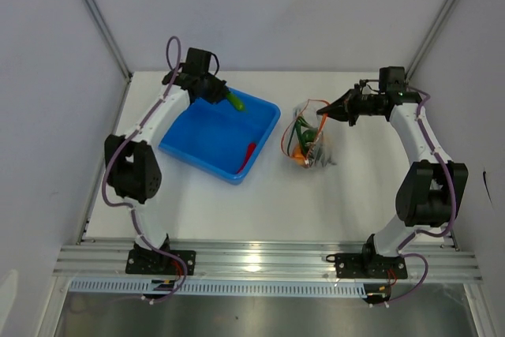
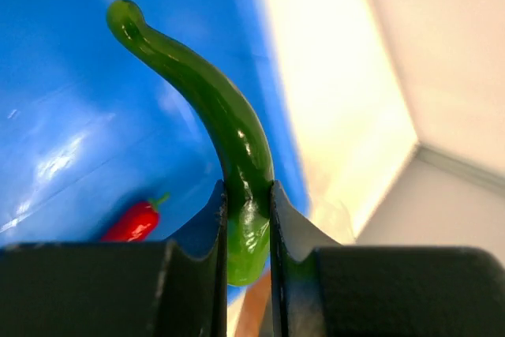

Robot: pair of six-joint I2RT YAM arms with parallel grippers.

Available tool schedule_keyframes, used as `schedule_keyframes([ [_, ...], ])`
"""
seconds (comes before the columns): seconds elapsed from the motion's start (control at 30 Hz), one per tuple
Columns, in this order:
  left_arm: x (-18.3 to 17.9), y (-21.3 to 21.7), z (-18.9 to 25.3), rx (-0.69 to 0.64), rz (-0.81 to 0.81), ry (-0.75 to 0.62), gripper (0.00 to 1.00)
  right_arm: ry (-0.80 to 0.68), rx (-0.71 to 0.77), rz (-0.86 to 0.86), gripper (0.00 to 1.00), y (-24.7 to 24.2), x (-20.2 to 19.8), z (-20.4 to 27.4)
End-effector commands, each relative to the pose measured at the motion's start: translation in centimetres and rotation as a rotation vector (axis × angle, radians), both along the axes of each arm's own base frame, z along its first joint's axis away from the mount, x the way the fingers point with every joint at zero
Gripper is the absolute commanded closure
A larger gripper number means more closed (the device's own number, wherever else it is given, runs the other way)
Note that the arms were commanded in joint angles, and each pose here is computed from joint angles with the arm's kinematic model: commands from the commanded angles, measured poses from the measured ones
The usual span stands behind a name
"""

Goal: Place the food in the zip-top bag and seal the zipper
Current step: Place the fake vegetable in the zipper food storage bag.

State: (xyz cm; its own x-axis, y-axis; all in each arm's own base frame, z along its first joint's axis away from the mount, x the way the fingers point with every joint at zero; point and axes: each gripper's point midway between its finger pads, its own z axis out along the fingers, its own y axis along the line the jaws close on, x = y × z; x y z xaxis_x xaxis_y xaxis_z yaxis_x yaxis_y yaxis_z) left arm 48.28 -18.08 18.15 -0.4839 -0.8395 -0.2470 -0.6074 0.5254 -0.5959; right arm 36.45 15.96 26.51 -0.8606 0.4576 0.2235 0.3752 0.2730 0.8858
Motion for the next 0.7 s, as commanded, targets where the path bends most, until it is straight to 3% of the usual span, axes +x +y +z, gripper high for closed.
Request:
schedule_keyframes([
  [0.0, 0.3, -1.2, 7.3, 0.015, -0.223, -0.294, 0.99, -0.095, -0.009, 0.004, 1.00, -0.1, -0.4, 2.3],
  [0.03, 0.4, -2.1, 10.8, -0.016, -0.276, -0.420, 0.99, -0.089, -0.011, 0.002, 1.00, -0.1, -0.4, 2.1],
  [0.1, -0.5, -2.9, 12.4, 0.029, -0.378, -0.522, 0.99, -0.082, -0.010, -0.001, 1.00, -0.1, -0.5, 2.0],
  [0.13, -1.4, -4.1, 15.7, 0.018, -0.448, -0.645, 0.99, -0.080, -0.008, -0.002, 1.00, -0.1, -0.5, 2.0],
  [0.37, -8.9, -9.8, 22.1, 0.066, -0.831, -1.026, 0.99, -0.088, 0.006, 0.014, 1.00, 1.1, -0.8, 2.7],
  [0.53, -14.4, -13.7, 24.2, 0.106, -1.027, -1.223, 0.99, -0.075, 0.059, 0.085, 1.00, 3.4, -2.1, 3.8],
  [0.63, -16.7, -14.9, 24.1, 0.151, -1.114, -1.329, 0.99, -0.058, 0.068, 0.104, 1.00, 3.6, -2.6, 3.6],
  [0.67, -17.6, -15.7, 22.1, 0.145, -1.162, -1.323, 0.99, -0.046, 0.069, 0.104, 1.00, 3.6, -2.8, 3.4],
])
